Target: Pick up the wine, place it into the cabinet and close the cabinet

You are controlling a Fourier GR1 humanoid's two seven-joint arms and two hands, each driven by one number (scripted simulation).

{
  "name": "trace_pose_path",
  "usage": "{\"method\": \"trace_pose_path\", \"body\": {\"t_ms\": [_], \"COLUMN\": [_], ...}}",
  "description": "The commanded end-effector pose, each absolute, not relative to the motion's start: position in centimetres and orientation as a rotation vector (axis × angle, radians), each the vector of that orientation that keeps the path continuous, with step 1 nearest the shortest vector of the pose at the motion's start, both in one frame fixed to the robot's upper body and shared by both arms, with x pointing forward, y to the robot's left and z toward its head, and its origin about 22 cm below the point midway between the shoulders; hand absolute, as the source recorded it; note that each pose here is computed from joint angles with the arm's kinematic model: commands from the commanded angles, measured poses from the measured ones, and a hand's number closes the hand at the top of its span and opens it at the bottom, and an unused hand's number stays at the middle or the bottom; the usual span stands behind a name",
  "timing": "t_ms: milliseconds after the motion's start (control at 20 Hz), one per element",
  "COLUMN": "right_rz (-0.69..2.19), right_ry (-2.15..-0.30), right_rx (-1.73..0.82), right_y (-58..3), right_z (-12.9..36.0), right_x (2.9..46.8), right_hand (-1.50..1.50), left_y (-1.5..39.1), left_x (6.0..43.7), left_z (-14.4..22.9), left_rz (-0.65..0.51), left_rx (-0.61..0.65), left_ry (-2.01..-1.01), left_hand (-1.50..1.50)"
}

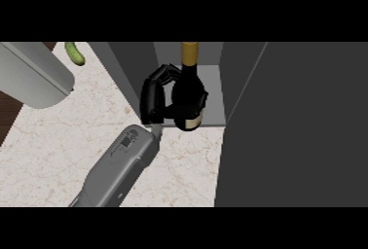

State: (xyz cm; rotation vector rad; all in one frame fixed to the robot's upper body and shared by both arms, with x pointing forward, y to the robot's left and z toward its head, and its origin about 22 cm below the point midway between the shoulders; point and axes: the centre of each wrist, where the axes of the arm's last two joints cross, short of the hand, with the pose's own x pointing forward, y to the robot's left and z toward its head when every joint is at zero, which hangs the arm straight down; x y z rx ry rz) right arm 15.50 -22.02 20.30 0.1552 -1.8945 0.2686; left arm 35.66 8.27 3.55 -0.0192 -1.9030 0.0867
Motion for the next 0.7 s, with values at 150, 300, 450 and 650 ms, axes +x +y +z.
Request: {"method": "trace_pose_path", "body": {"t_ms": [150, 300, 450, 650], "right_rz": [0.277, 0.255, 0.249, 0.253], "right_ry": [-1.939, -1.943, -1.931, -1.921], "right_rx": [0.236, 0.235, 0.241, 0.24], "right_y": [-23.2, -22.3, -22.5, -21.6], "right_z": [20.7, 20.6, 20.8, 21.0], "right_x": [14.1, 12.2, 13.6, 12.9], "right_hand": [-1.5, -1.5, -1.5, -1.5], "left_y": [8.6, 9.6, 8.8, 8.9], "left_x": [38.8, 39.9, 38.9, 40.5], "left_z": [5.3, 5.7, 3.5, 3.9], "left_rz": [0.109, 0.094, 0.071, 0.098], "left_rx": [-0.028, -0.014, 0.017, 0.024], "left_ry": [-1.854, -1.827, -1.822, -1.819], "left_hand": [1.5, 1.5, 1.5, 1.5]}}
